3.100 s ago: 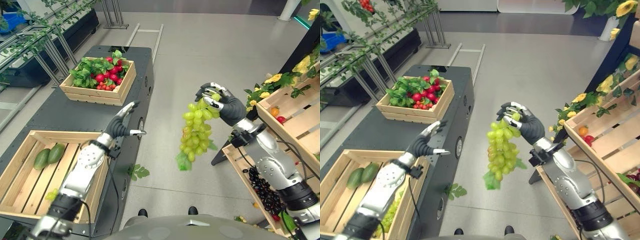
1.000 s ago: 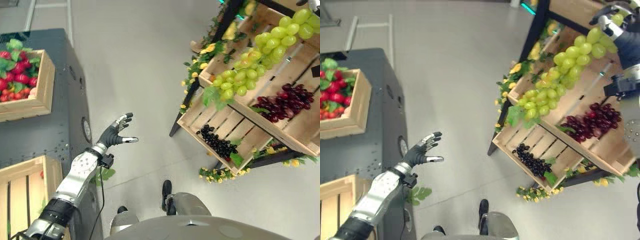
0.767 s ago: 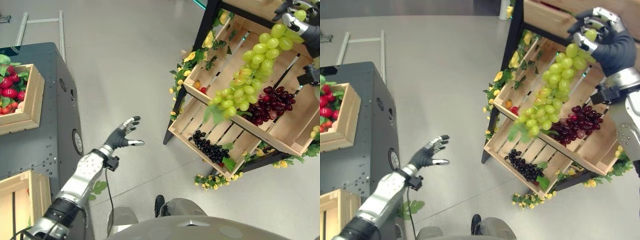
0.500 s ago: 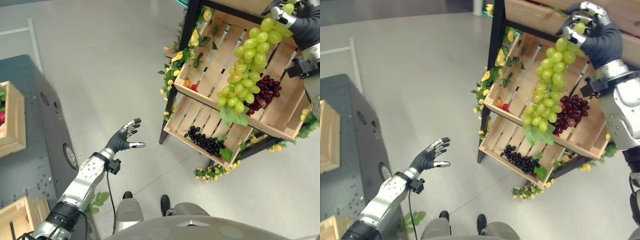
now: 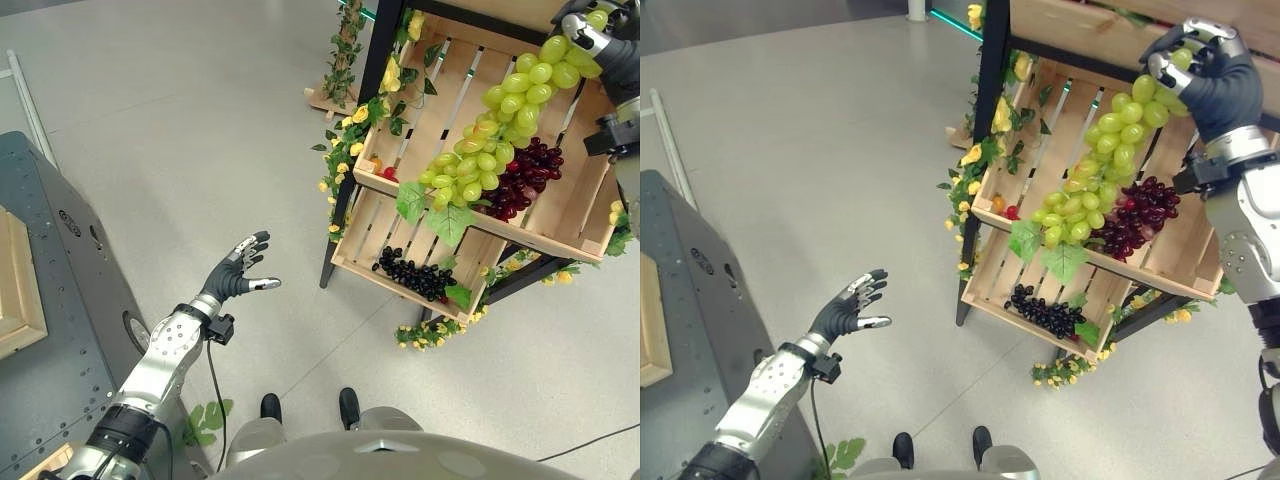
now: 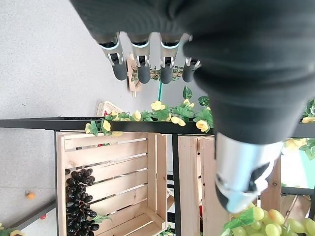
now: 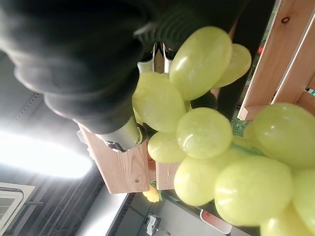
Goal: Pick up the fruits from the basket on one side to the basket on the other side
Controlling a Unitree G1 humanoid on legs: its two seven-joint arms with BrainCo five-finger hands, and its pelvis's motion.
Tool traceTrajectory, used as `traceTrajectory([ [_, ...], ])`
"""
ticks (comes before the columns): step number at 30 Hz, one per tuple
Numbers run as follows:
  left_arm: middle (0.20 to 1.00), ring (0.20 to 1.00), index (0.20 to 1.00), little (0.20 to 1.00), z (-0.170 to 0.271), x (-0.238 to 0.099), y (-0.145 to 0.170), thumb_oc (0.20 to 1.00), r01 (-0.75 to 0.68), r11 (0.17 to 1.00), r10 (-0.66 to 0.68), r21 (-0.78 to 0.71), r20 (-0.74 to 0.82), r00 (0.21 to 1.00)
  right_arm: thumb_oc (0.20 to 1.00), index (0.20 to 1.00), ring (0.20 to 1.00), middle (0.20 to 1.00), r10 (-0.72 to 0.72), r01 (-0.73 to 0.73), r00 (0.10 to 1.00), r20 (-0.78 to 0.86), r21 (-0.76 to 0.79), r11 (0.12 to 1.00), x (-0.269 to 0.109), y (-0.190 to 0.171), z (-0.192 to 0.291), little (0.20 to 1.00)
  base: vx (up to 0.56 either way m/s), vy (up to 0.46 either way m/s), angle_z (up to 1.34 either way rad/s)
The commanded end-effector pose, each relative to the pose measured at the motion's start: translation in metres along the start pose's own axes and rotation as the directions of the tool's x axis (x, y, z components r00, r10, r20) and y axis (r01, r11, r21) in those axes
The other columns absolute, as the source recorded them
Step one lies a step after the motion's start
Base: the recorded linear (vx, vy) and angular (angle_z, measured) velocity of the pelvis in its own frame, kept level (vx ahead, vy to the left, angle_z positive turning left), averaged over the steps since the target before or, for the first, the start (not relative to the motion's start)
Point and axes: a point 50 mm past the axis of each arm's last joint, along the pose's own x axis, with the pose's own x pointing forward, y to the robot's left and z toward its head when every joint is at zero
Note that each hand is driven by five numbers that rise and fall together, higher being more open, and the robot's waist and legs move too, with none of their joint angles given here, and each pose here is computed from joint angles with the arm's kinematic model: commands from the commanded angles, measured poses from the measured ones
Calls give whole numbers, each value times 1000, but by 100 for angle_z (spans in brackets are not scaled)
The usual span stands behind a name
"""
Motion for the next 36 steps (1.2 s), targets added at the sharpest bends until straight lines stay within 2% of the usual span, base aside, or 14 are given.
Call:
traceTrajectory([
  [1, 1000, 1000, 1000, 1000, 14, -4, 2, 1000, 6, 999, -9, 32, 86, 996, 200, 200, 200, 200, -316, 322, 938, 145, -16, 947, 10, -56, 34, 200, 0, 0, 0],
  [7, 1000, 1000, 1000, 1000, 14, -2, -2, 1000, 17, 1000, -19, 21, 90, 996, 200, 200, 200, 200, -277, 280, 957, 86, -26, 960, 10, -49, 21, 200, 0, 0, 0],
  [17, 1000, 1000, 1000, 1000, 17, 4, -8, 1000, 48, 999, -50, 16, 101, 994, 200, 200, 200, 200, -315, 315, 948, -55, -6, 949, 11, -45, -18, 200, 0, 0, 0],
  [29, 1000, 1000, 1000, 1000, 17, 7, -16, 1000, 68, 998, -68, 10, 103, 992, 200, 200, 200, 200, -329, 354, 909, -254, 60, 933, 3, -17, -81, 200, 3, 0, 3],
  [36, 1000, 1000, 1000, 1000, 15, 7, -19, 1000, 72, 997, -73, 15, 95, 993, 200, 200, 200, 200, -339, 376, 886, -315, 61, 925, -6, -7, -100, 200, 5, -1, 4],
])
